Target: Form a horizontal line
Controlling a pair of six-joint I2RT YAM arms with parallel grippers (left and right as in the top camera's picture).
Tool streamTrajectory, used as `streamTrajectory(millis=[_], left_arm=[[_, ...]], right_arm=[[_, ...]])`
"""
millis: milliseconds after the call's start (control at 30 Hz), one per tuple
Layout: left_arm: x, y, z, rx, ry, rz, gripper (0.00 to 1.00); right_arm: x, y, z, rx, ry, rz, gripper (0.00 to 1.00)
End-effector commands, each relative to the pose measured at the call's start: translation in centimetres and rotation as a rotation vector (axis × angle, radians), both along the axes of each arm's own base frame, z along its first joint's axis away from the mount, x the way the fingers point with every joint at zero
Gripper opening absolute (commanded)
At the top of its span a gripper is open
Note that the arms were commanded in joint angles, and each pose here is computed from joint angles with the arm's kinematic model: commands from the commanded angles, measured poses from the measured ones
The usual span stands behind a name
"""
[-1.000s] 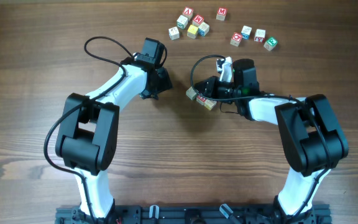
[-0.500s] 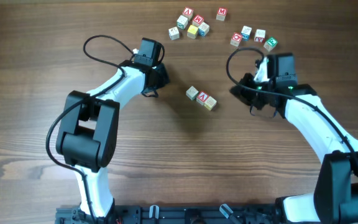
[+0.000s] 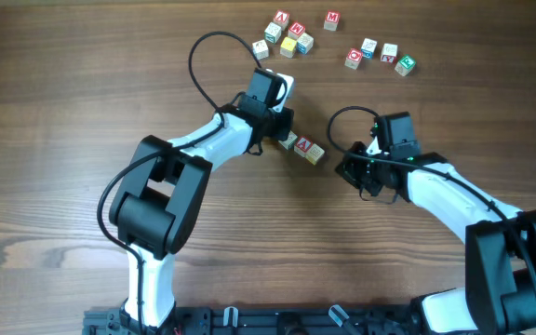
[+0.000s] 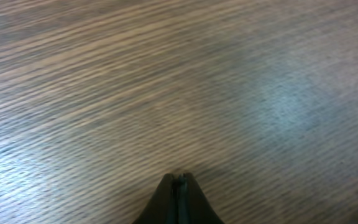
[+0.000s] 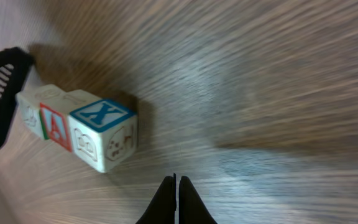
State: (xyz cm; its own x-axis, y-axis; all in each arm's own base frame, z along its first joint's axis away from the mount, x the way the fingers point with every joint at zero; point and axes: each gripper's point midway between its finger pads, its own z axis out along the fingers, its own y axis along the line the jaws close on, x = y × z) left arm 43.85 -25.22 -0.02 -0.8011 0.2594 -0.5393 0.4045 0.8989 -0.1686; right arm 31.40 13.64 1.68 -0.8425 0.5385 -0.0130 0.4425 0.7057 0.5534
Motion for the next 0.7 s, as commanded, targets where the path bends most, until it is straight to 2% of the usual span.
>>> streamTrajectory(millis=[0,300,567,667], left_arm=[[-3.8,1.4,-5.7,0.088,0.147,-0.056,0.04],[-4.7,1.4,-6.0,0.082,0.192,-0.057,0.04],[-5.4,1.6,-6.2,0.084,0.228,-0.043,0.04],[-5.7,1.5,-6.2,0.071,0.246,-0.037,0.04]], right_arm=[[-0.1,0.3,-1.6,-0.022,0.047,-0.068,0.04],[2.1,1.5,-1.8,0.039,-0.019,-0.076,0.05],[2.3,2.9,-2.8,0.101,-0.005,-0.055,0.04],[2.7,3.6,-2.3,0.115,-0.047,-0.017,0.05]])
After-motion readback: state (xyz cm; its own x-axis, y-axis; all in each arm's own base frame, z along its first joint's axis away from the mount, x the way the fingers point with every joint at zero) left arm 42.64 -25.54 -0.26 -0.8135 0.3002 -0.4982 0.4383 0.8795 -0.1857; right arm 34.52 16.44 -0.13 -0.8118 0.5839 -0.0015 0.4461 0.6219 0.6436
